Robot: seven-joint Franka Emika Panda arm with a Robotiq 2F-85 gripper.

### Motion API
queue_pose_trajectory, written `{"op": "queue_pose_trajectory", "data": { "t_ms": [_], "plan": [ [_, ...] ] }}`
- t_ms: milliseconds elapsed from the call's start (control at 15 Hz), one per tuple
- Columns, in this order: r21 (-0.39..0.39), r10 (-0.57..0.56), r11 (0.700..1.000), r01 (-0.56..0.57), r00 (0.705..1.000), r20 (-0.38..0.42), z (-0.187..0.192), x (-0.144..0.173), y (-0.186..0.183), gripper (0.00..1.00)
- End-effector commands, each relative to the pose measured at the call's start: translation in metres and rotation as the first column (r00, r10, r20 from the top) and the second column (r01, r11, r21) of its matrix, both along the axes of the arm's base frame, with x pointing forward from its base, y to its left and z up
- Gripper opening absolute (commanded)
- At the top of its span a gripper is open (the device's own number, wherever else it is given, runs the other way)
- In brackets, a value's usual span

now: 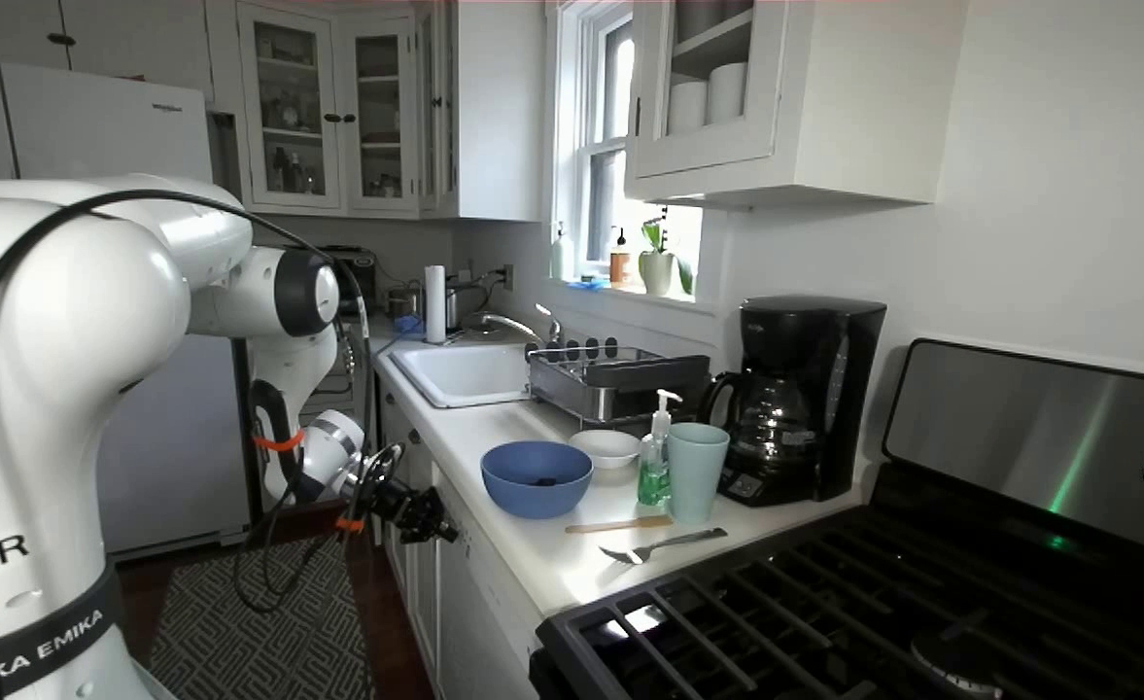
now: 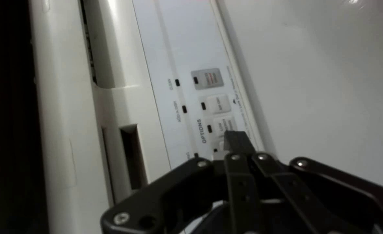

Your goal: Press the button on the washing machine

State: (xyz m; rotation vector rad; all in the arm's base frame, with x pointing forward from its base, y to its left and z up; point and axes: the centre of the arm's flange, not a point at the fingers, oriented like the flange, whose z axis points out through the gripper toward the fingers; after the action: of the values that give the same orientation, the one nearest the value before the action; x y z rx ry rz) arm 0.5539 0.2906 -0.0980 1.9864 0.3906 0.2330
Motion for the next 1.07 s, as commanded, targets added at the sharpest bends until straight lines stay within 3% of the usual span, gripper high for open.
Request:
{"op": "queue_pose_trajectory", "data": {
  "t_ms": [0,467,733,1000],
  "plan": [
    [-0.067,0.085,0.994,-0.085,0.996,0.0,-0.004,0.043,-0.02,0.0],
    [-0.064,0.092,0.993,-0.096,0.994,-0.051,-0.005,0.036,-0.027,0.0],
    [-0.015,0.014,1.0,-0.017,0.987,-0.16,0.009,0.019,-0.017,0.0],
    [0.019,-0.038,0.999,0.045,0.962,-0.272,0.02,0.015,-0.018,0.0]
  ]
}}
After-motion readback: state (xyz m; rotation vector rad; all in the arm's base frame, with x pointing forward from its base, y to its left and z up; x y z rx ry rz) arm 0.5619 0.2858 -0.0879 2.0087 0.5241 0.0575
